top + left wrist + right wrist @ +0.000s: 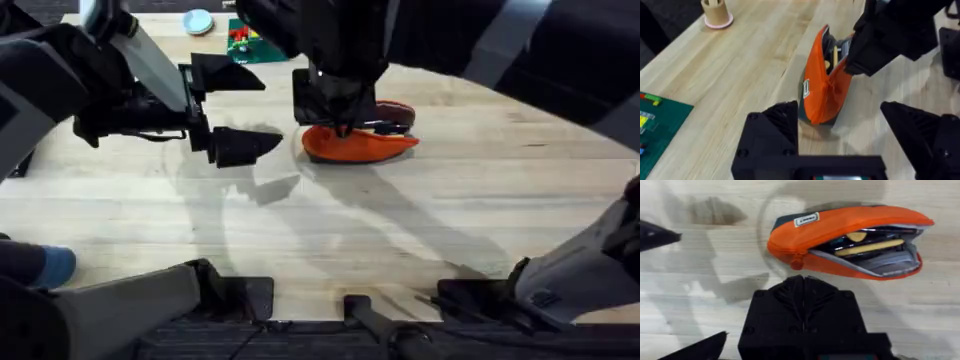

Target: Unzip the bag, pick up the pens from the table one at a time and place them inside, then zip the bag closed.

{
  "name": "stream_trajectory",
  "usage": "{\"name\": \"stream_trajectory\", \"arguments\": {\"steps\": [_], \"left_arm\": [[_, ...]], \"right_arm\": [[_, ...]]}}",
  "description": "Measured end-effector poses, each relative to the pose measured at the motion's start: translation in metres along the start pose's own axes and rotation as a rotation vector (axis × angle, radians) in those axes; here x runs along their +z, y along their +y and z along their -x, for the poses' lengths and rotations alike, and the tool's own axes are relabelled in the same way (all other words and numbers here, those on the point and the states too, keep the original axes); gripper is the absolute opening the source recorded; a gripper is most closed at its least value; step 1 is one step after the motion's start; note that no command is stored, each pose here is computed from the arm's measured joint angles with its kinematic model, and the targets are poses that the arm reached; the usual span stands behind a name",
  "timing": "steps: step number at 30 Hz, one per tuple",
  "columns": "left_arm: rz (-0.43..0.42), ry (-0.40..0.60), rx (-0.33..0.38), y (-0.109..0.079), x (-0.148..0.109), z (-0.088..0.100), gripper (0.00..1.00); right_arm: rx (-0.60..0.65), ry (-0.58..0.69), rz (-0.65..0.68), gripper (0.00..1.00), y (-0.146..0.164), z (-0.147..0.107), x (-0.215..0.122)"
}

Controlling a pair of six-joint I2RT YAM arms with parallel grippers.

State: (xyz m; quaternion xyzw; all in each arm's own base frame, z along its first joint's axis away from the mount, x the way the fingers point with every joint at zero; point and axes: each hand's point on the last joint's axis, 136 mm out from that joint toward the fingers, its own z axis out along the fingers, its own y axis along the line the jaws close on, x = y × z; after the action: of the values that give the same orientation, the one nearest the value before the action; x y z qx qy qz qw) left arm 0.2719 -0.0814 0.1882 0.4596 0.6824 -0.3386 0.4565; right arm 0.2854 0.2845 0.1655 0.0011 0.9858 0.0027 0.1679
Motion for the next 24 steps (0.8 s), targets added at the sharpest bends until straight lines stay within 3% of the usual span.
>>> {"name": "stream_trajectory", "arguments": {"steps": [7, 24], "left_arm": [[-0.007, -0.055, 0.001, -0.001, 0.000, 0.009, 0.995], [-0.008, -0.069, 0.001, -0.001, 0.000, 0.012, 0.995]], "right_arm": [[0.017, 0.015, -0.025, 0.029, -0.011, 0.003, 0.002], [0.018, 0.043, -0.013, 0.030, -0.011, -0.001, 0.002]]}}
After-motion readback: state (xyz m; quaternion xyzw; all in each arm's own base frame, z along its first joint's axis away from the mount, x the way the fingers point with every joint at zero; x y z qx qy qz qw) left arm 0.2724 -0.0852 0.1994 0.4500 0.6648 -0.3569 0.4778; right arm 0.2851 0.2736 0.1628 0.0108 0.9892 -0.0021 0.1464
